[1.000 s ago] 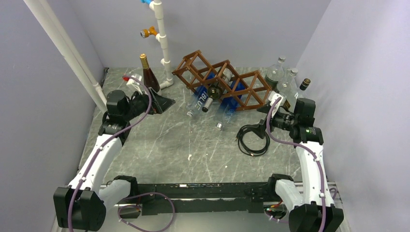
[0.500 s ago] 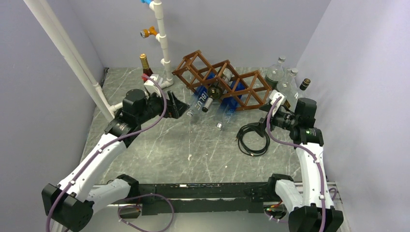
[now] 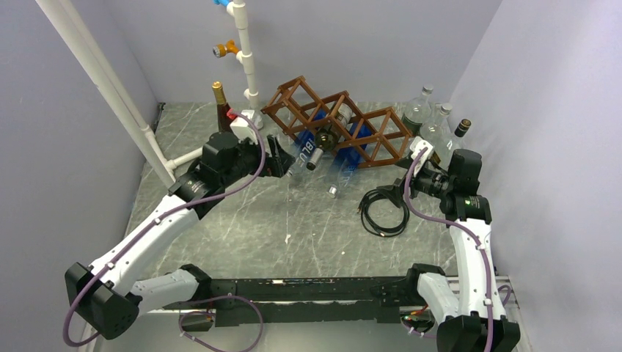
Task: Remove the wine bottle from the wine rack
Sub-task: Pick up the wine bottle from the wine rack.
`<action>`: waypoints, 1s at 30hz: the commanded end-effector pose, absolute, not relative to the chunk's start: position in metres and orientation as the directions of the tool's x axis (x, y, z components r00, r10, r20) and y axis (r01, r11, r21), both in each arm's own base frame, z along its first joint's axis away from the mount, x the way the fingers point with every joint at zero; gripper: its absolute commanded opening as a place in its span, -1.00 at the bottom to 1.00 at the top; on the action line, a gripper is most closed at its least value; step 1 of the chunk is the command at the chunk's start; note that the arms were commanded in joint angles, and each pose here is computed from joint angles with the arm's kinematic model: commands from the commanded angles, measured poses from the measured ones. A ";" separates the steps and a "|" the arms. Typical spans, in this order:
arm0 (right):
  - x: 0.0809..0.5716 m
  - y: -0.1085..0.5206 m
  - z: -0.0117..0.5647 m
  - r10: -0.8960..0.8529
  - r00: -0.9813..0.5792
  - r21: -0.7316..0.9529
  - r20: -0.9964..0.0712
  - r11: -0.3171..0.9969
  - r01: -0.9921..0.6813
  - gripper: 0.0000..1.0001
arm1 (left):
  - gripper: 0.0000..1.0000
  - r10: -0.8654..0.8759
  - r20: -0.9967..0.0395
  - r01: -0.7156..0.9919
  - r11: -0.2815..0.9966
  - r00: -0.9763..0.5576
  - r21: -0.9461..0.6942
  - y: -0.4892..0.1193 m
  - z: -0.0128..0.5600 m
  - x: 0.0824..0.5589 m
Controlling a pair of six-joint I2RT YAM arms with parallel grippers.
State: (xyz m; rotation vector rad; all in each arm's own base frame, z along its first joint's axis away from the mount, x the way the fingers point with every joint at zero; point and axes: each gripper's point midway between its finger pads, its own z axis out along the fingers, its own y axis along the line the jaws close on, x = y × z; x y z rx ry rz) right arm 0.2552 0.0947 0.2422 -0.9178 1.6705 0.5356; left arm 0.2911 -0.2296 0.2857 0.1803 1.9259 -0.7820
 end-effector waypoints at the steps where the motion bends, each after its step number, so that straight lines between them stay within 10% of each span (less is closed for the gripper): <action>1: 0.257 0.092 0.248 -0.297 -0.070 -0.132 -0.952 0.608 -0.783 1.00 | 0.99 -0.250 -0.854 0.410 0.793 -0.456 -0.450 -0.233 0.309 0.299; 30: 0.258 0.091 0.242 -0.298 -0.079 -0.126 -0.951 0.610 -0.782 0.99 | 0.99 -0.150 -0.834 0.337 0.866 -0.530 -0.370 -0.280 0.286 0.365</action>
